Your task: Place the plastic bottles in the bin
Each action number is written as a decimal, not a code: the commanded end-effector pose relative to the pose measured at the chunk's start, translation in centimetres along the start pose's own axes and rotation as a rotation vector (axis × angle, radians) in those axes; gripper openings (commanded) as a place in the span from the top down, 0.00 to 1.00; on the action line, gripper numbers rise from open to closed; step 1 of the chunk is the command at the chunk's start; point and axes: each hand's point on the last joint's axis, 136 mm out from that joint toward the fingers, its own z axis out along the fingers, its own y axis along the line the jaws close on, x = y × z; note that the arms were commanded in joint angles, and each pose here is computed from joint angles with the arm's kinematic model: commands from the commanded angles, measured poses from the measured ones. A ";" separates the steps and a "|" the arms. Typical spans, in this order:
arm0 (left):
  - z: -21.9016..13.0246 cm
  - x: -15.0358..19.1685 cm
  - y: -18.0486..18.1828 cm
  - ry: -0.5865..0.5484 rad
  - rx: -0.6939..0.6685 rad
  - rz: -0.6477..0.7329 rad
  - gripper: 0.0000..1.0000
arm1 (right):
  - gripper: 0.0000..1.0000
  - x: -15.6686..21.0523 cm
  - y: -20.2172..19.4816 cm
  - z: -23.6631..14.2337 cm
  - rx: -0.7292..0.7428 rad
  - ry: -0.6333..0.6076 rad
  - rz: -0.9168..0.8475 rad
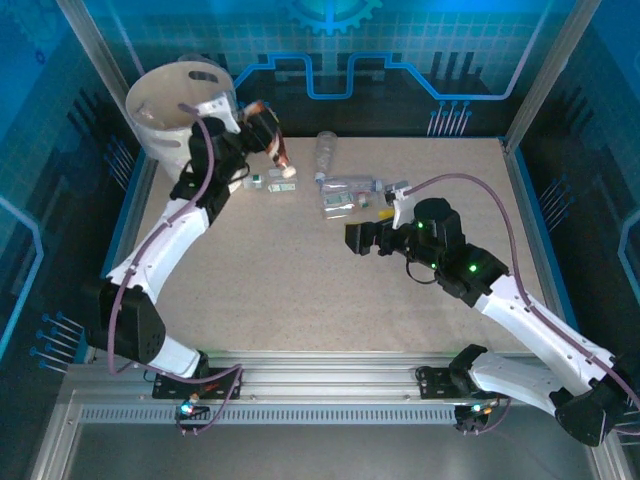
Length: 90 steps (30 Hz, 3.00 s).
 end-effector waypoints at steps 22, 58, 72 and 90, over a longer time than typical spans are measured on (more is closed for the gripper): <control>1.0 -20.8 7.2 -0.563 -0.295 0.388 0.58 | 0.00 -0.1 -0.2 -0.3 0.020 -0.008 0.008; 3.4 -18.4 17.7 -0.431 -0.762 0.272 0.13 | 0.00 1.1 -1.7 0.8 0.083 0.030 -0.012; 4.8 -10.1 7.3 -0.290 -0.581 0.216 0.01 | 0.00 0.7 -1.5 -0.4 0.074 0.008 0.003; 6.0 13.5 8.0 0.026 -0.832 -0.297 0.01 | 0.00 3.4 -3.7 -3.3 0.160 0.020 0.029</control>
